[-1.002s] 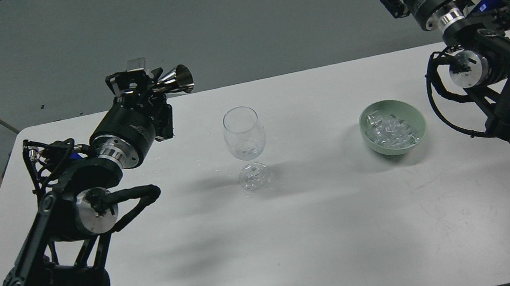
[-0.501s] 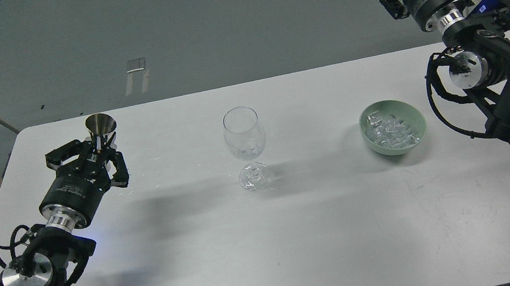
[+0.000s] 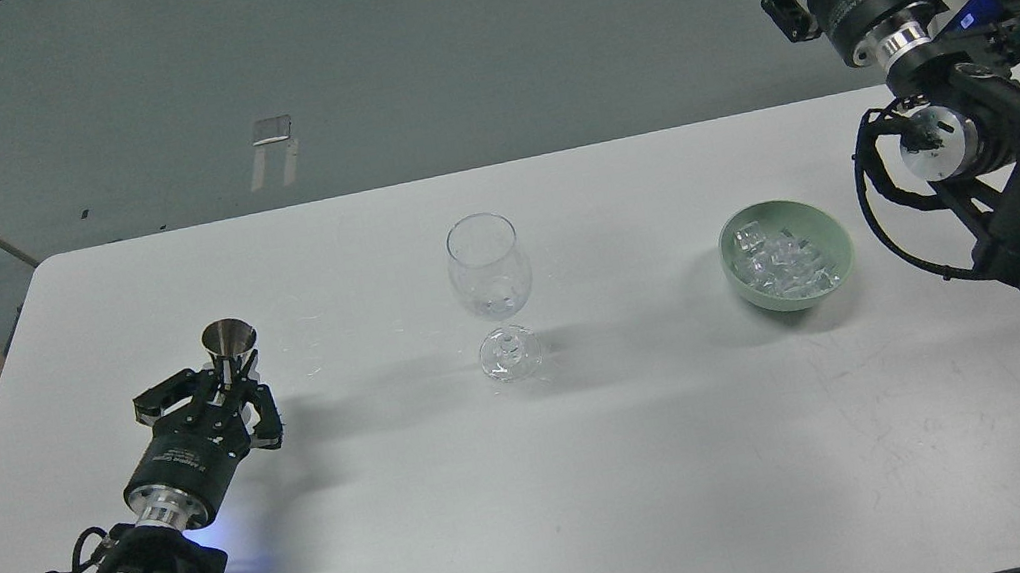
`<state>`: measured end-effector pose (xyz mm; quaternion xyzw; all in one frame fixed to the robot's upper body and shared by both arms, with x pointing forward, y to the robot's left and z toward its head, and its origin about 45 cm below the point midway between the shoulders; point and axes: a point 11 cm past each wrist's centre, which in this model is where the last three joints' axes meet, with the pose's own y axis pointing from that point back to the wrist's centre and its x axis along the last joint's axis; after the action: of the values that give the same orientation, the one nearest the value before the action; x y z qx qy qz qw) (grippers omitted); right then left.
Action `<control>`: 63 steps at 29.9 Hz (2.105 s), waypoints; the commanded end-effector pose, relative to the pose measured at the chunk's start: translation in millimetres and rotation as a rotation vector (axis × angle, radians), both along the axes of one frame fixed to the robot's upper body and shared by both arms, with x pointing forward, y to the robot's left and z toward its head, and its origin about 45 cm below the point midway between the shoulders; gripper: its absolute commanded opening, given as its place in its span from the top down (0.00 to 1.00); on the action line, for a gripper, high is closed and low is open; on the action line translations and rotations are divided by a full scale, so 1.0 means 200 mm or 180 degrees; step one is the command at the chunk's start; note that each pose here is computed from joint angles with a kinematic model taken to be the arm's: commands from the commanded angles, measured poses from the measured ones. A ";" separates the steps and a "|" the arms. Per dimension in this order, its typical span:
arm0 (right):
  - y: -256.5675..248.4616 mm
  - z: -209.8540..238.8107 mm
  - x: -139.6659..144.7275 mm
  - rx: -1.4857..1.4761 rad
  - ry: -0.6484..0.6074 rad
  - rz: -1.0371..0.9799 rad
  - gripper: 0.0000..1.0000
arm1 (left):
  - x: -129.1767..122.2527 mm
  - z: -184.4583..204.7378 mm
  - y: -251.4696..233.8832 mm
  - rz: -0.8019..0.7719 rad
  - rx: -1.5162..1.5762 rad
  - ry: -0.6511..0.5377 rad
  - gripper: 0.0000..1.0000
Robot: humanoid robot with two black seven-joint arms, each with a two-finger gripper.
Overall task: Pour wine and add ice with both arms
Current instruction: 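Bring the jigger back and lower it onto the table with the left gripper, then open the left gripper and withdraw the left arm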
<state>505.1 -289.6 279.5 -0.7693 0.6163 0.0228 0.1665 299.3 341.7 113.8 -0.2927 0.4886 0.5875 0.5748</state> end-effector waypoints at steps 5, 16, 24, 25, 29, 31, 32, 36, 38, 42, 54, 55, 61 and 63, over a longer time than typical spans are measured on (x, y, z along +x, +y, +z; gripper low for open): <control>0.01 -0.01 0.00 0.0005 0.0007 0.0003 0.00 | 0.00 0.00 0.01 0.0016 0.0009 0.0009 0.58; 0.00 0.00 0.00 -0.0001 0.0001 0.0000 0.00 | 0.00 -0.01 0.02 0.0014 0.0019 0.0041 0.41; -0.01 -0.02 -0.01 0.0003 0.0018 -0.0007 0.00 | 0.00 -0.03 0.03 -0.0013 0.0047 0.0115 0.19; -0.01 -0.02 -0.01 0.0003 0.0018 -0.0007 0.00 | 0.00 -0.03 0.04 -0.0018 0.0051 0.0117 0.16; -0.01 -0.01 -0.01 0.0007 0.0016 -0.0010 0.00 | -0.01 -0.02 0.10 -0.0022 0.0145 0.0114 0.03; -0.01 -0.01 -0.01 0.0007 0.0016 -0.0010 0.00 | -0.02 -0.02 0.12 -0.0033 0.0180 0.0109 0.02; -0.01 -0.01 -0.01 -0.0001 0.0018 -0.0016 0.00 | -0.02 -0.01 0.12 -0.0057 0.0181 0.0089 0.02; -0.02 -0.01 -0.01 0.0001 0.0014 -0.0017 0.00 | -0.08 -0.02 0.18 -0.0081 0.0259 0.0086 0.02; -0.02 -0.01 -0.01 0.0001 0.0014 -0.0017 0.00 | -0.15 -0.02 0.20 -0.0156 0.0255 0.0040 0.02; -0.02 0.00 -0.01 -0.0010 0.0004 -0.0018 0.00 | -0.28 -0.04 0.24 -0.0299 0.0205 -0.0067 0.02; -0.20 0.02 -0.16 -0.0569 -0.0012 0.0235 0.00 | -0.46 0.09 0.63 -0.0090 0.0759 -0.0049 0.02; -0.22 0.02 -0.20 -0.0817 0.0006 0.0352 0.00 | -0.44 0.14 0.69 -0.0073 0.0881 -0.0085 0.02; -0.31 0.07 -0.38 -0.1906 -0.0047 0.0623 0.00 | -0.20 0.55 0.90 0.0033 0.1673 -0.0567 0.02; -0.32 0.08 -0.43 -0.2212 -0.0096 0.0713 0.00 | -0.10 0.67 0.90 0.0044 0.2015 -0.0743 0.02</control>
<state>435.1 -348.7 292.9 -0.8400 0.5235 -0.1343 -0.0484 250.7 517.3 210.4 -0.1900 0.2907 0.6639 0.6623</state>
